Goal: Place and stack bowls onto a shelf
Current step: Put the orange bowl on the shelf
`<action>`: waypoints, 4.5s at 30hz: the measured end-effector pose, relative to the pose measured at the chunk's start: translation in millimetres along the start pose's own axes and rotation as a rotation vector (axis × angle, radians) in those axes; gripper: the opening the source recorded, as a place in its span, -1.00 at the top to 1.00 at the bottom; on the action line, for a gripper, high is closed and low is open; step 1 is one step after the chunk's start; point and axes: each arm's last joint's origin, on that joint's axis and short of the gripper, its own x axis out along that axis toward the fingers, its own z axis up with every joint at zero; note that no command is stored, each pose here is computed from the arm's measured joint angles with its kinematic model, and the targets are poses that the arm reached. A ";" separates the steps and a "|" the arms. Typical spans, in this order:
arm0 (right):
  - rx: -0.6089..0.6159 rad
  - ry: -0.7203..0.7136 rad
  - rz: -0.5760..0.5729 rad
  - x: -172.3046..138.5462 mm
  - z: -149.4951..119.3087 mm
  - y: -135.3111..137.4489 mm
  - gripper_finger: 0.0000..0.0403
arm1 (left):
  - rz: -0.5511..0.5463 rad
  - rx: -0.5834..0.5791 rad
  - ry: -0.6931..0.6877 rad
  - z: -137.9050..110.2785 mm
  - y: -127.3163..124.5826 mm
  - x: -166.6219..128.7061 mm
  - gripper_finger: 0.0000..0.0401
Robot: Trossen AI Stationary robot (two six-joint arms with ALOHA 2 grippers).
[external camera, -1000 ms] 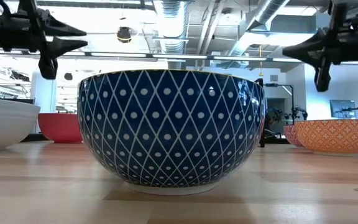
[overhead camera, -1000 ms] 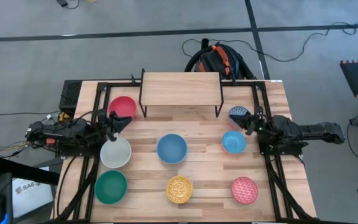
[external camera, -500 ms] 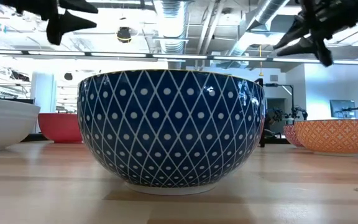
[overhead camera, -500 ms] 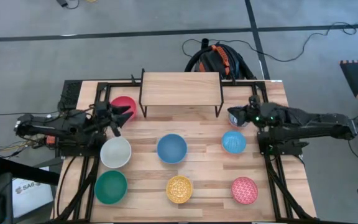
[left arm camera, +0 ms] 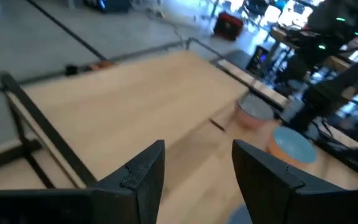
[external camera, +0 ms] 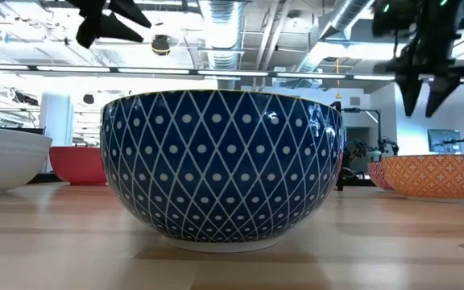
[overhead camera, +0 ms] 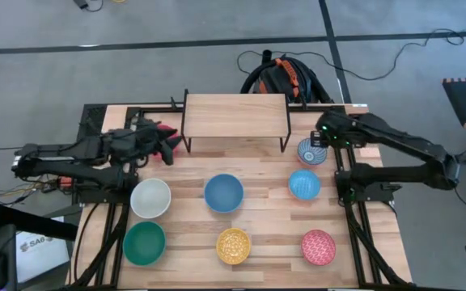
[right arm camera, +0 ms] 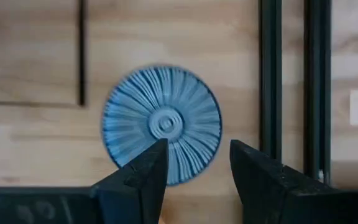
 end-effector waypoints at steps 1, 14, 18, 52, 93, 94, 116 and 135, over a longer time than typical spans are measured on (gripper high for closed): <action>-0.015 0.023 -0.016 4.2 1.8 0.8 0.01 | -0.009 -0.014 0.019 -2.0 -1.4 3.4 0.15; -0.080 0.108 0.207 7.6 -11.7 19.3 0.01 | 0.278 -0.128 0.278 -30.8 25.2 3.1 0.15; -0.082 0.115 0.266 0.3 -25.4 27.0 0.01 | 0.388 -0.180 0.376 -32.1 45.8 7.8 0.15; -0.141 0.090 0.290 -9.8 -54.9 35.8 0.02 | 0.415 0.338 1.185 -98.8 95.3 100.0 0.96; -0.175 0.048 0.488 -20.1 -62.1 53.9 0.29 | -0.088 1.025 0.822 60.9 -29.5 6.0 1.00; -0.179 0.049 0.490 -20.4 -62.8 54.0 0.29 | -0.094 1.065 0.815 63.7 -30.2 9.9 1.00; -0.226 0.073 0.523 -28.0 -84.2 54.3 0.29 | -0.225 1.232 0.997 83.9 13.8 142.1 1.00; -0.208 0.048 0.525 -28.2 -83.1 54.9 0.21 | -0.230 1.155 0.973 77.3 32.3 176.6 0.98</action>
